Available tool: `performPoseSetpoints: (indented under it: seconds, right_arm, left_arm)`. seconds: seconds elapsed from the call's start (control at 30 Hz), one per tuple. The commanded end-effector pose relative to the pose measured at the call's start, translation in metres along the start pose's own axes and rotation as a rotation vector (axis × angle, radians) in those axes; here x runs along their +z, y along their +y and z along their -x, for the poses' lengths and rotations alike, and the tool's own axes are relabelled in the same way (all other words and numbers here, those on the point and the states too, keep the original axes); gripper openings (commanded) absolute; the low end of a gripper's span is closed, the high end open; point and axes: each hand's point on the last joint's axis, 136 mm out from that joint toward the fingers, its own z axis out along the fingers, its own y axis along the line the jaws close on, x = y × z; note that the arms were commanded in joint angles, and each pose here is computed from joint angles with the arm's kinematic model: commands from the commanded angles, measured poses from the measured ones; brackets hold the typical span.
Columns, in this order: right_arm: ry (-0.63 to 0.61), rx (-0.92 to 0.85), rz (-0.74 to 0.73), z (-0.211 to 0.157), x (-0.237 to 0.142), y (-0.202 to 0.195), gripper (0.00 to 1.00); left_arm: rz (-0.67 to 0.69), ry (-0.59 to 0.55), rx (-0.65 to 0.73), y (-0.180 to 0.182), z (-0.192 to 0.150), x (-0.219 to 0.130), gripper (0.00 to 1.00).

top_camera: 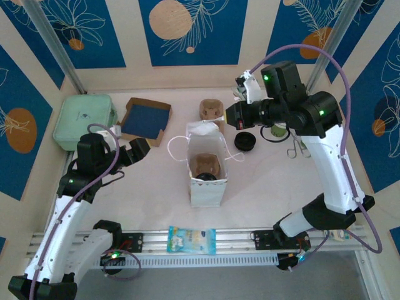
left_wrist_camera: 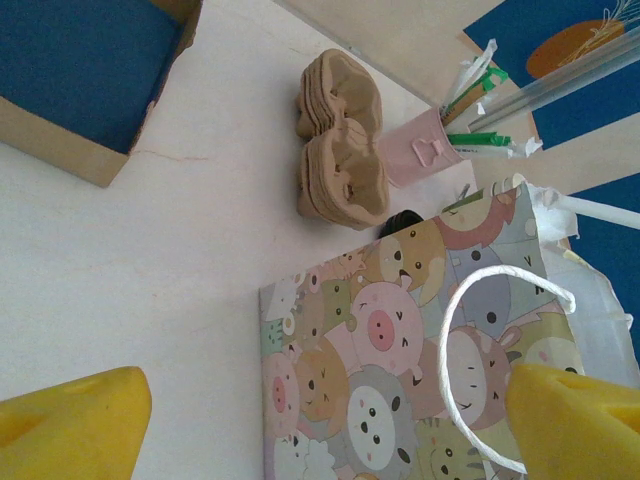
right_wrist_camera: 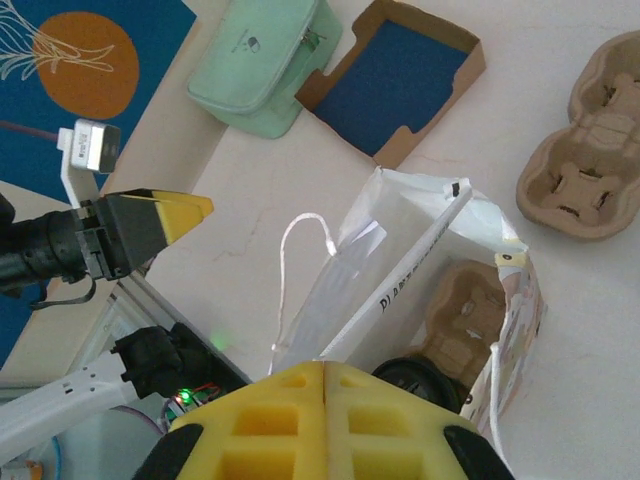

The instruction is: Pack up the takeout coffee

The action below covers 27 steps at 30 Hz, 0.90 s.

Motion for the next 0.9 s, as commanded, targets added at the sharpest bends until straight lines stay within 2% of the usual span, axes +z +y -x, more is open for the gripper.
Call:
performPoseSetpoints:
  seconds: [0.0,0.3,0.87]
  right_arm:
    - [-0.048,-0.028,0.079,0.001,-0.021,0.020,0.00]
    - [-0.042,-0.039,0.138,-0.004,-0.029,0.032,0.00]
    - [0.134,0.001,0.040,-0.021,0.035,0.002,0.00]
  left_arm:
    - [-0.022,-0.011,0.001,-0.003,0.001,-0.002,0.91]
    - [-0.023,-0.010,-0.002,-0.001,-0.001,-0.001,0.91]
    - [-0.015,-0.009,-0.001,0.002,-0.003,-0.001,0.91]
